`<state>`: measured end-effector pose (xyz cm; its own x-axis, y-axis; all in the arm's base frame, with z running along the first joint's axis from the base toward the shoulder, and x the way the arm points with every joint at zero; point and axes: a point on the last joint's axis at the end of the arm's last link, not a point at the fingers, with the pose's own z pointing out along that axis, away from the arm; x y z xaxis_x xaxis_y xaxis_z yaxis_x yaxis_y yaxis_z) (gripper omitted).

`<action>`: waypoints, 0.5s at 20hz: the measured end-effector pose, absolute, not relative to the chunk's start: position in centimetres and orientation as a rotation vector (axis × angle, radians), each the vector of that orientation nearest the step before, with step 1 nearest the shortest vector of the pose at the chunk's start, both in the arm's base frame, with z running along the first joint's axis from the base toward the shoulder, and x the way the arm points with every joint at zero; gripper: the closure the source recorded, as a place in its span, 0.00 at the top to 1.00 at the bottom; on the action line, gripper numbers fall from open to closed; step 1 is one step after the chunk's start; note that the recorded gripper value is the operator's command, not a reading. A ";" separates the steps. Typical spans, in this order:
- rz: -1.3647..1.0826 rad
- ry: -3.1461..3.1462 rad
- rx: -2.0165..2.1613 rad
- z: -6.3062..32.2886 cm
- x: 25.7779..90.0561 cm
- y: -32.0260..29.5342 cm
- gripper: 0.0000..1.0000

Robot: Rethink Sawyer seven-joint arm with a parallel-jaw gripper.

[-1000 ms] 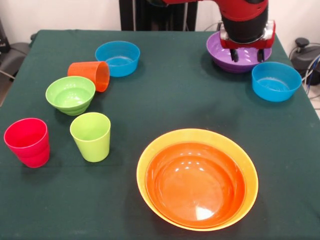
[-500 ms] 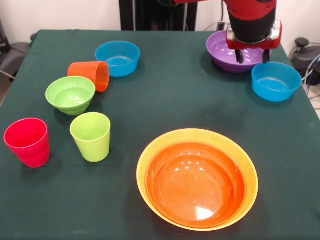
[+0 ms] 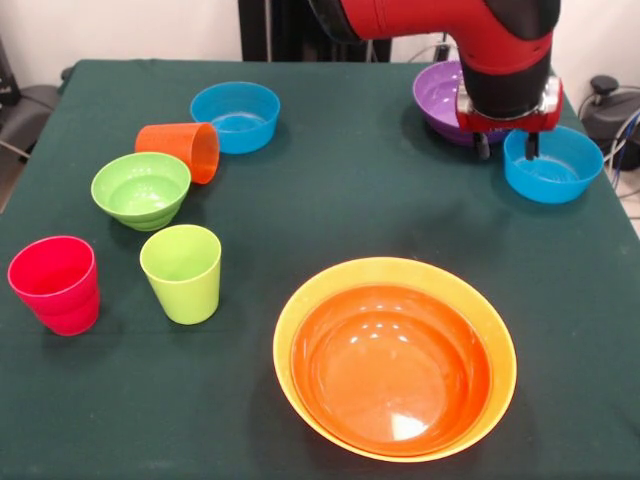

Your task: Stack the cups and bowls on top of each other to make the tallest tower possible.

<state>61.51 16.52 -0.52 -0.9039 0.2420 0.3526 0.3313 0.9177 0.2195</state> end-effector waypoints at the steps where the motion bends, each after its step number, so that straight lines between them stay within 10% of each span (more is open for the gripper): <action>1: -0.394 -2.755 -0.422 -0.9 61.3 16.7 1.00; 10: -0.388 -2.706 -0.414 -3.8 59.3 17.5 1.00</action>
<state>59.29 17.50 -3.79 -0.8865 0.2310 0.4010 0.3344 0.9187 0.2101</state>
